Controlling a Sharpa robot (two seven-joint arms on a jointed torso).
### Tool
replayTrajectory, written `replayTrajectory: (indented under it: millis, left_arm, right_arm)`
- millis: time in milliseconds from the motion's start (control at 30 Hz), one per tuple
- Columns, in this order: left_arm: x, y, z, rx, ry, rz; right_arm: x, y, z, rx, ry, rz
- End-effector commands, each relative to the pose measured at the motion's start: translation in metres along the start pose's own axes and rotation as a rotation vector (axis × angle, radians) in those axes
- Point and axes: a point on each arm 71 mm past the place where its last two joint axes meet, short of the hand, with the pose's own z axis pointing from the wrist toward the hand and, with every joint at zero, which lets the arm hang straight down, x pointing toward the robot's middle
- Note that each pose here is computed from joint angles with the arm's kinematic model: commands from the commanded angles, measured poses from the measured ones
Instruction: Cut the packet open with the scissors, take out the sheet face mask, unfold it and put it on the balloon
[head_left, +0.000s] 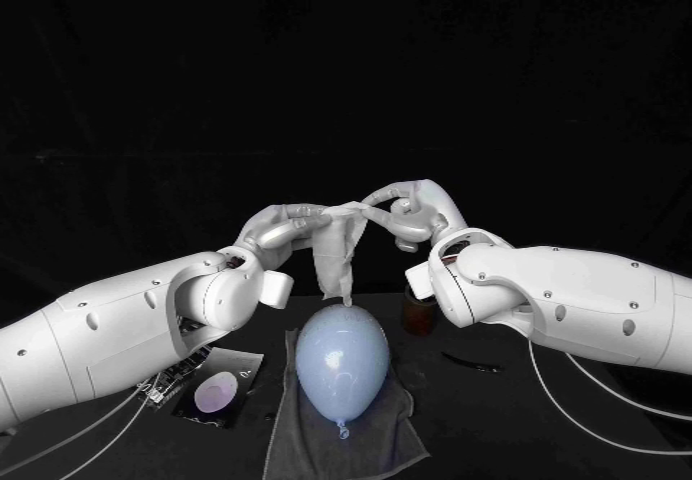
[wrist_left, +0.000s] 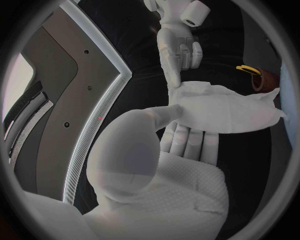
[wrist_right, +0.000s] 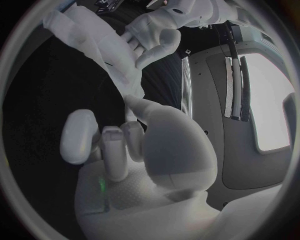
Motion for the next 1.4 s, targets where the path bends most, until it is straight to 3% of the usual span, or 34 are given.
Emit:
replayTrajectory:
  millis: [33,233,367,633,1067,1400]
  left_arm:
    - [-0.0002,-0.0118,0.0034,0.040,0.017,0.017]
    - [-0.0012,-0.0274,0.0071,0.055,0.054,0.053]
    - [-0.0002,-0.0312,0.0079,0.043,0.095,0.080]
    - [0.0000,-0.0316,0.0092,0.013,0.133,0.115]
    - [-0.0082,-0.0305,0.0118,0.001,0.100,0.139]
    - [-0.0084,-0.0252,0.0102,-0.023,0.097,0.087]
  right_arm:
    - [0.003,0.000,0.000,0.019,0.069,0.026]
    - [0.001,0.003,0.002,0.014,0.074,0.025]
    - [-0.001,0.004,0.004,0.010,0.077,0.024]
    - [-0.003,0.008,0.010,-0.002,0.087,0.021]
    - [-0.012,0.018,0.022,-0.024,0.080,0.034]
    - [-0.011,0.018,0.023,0.015,0.111,0.071]
